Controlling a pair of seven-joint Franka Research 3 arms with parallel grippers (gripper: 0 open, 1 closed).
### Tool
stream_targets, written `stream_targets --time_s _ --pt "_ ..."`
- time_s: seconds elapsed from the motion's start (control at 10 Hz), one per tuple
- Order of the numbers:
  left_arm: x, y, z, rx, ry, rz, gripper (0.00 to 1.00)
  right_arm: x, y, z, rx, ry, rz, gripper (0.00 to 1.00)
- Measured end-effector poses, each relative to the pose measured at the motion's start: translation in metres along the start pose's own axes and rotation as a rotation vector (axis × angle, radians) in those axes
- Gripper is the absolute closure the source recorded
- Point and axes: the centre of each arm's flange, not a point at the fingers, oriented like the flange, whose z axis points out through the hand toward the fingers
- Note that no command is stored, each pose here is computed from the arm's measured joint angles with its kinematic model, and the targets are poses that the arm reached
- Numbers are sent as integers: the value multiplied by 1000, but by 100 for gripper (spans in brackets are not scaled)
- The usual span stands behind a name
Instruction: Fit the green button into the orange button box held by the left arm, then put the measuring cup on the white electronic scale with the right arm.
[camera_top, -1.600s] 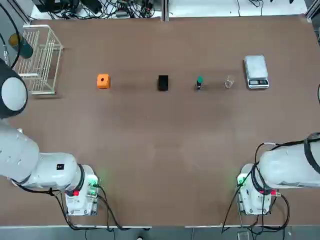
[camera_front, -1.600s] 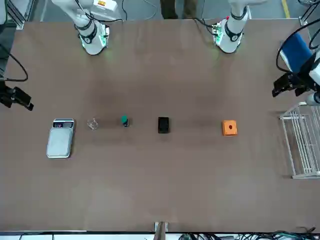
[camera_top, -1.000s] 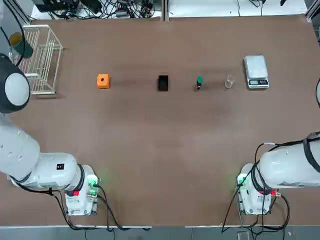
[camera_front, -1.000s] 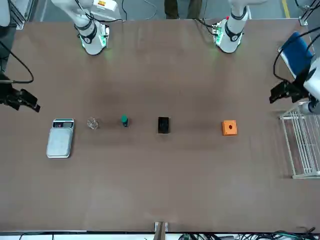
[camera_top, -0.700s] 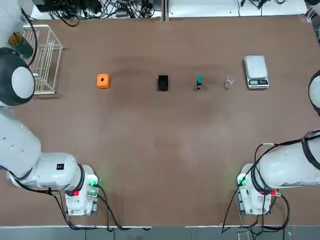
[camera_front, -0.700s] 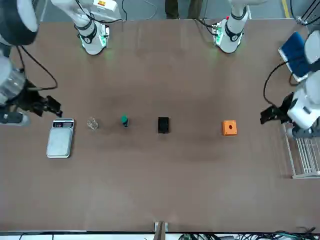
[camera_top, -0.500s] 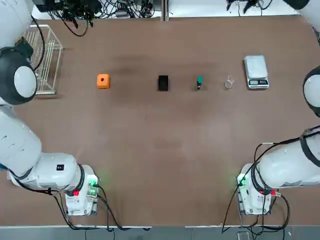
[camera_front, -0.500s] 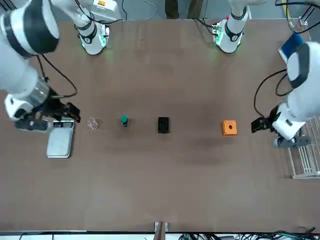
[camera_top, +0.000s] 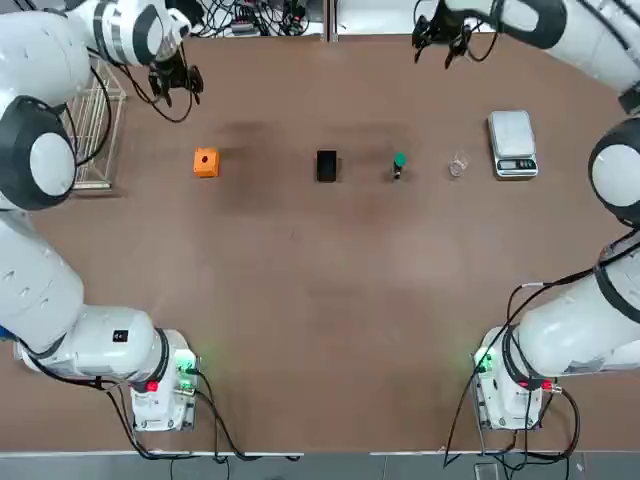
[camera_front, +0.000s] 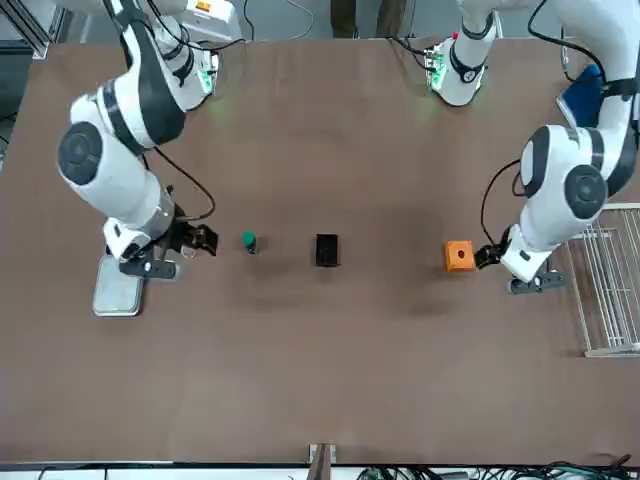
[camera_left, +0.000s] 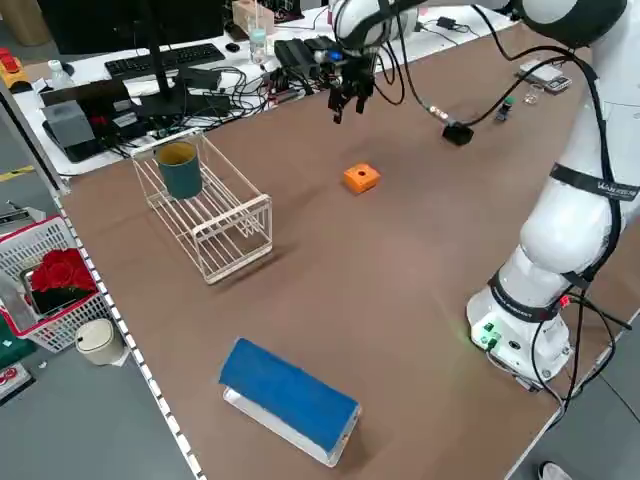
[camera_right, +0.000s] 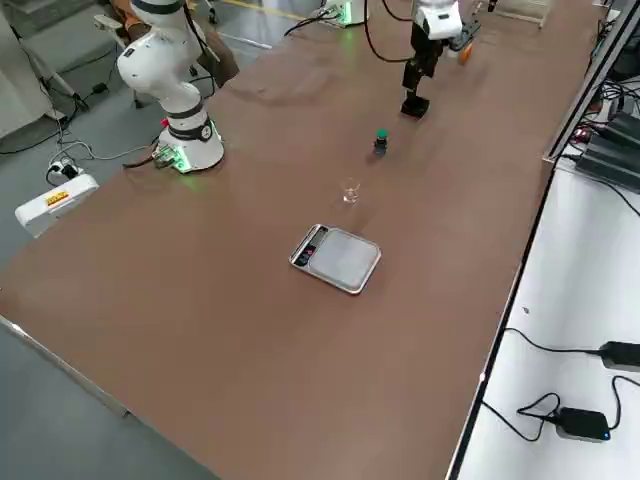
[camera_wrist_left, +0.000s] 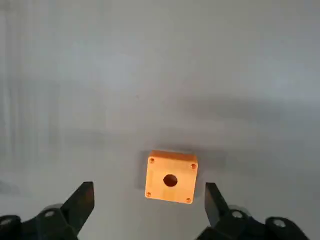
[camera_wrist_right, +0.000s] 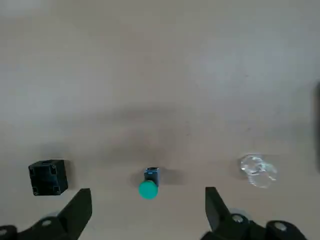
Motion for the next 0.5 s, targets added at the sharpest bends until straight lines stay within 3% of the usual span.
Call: stream_targets --time_s 0.2,0.5 --pt "-15 0 30 -6 3 5 2 -23 -22 48 -67 28 -6 0" --pt "-38 0 74 -18 8 15 2 -78 -57 104 -142 -18 -49 0"
